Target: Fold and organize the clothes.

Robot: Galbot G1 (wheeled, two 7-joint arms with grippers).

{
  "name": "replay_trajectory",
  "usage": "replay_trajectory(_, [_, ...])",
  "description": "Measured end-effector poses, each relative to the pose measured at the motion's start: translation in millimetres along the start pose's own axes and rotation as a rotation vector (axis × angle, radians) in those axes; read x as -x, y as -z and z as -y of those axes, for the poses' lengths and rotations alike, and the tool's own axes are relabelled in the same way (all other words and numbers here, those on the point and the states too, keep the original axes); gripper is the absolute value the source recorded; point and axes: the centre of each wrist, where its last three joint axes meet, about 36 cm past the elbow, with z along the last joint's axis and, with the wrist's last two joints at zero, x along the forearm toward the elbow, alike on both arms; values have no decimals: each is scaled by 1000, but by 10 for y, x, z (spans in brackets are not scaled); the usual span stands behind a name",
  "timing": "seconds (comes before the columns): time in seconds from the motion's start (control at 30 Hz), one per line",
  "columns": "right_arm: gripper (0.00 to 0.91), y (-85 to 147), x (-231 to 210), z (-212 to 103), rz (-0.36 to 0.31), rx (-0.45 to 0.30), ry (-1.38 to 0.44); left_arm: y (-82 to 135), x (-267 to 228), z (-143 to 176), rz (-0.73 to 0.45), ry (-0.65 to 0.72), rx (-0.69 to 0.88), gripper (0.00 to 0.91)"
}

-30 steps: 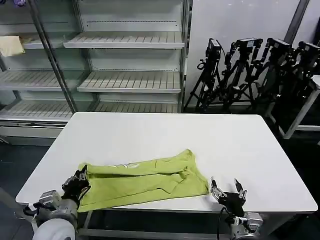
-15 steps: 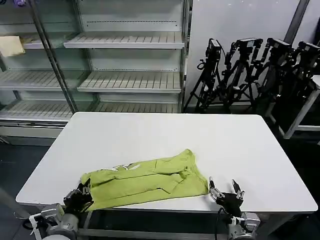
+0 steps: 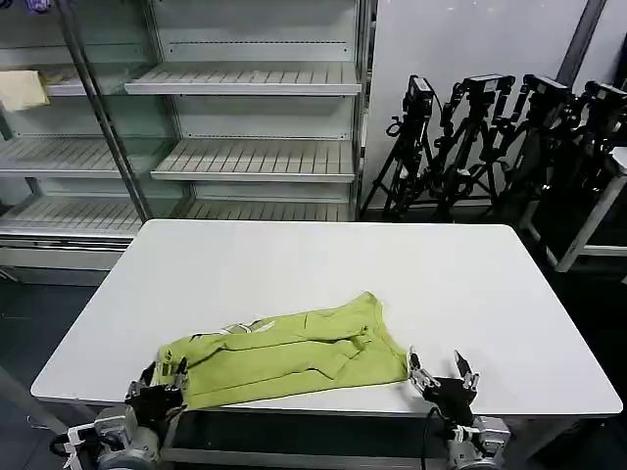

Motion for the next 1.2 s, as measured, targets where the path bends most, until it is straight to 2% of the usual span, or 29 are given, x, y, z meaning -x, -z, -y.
replay_trajectory(0.23, [907,-16,-14,-22,-5,1,2,23,-23,77,24,34,-12,907])
replay_trajectory(0.47, [907,-15,-36,-4,-7,-4,-1,21,-87,165,13,3,-86,907])
replay_trajectory(0.9, [907,-29,18,-35,-7,-3,8,209,-279,290,30,-49,-147,907])
replay_trajectory(1.2, [907,-34,44,-29,-9,-6,3,32,0,406,14,12,-133,907])
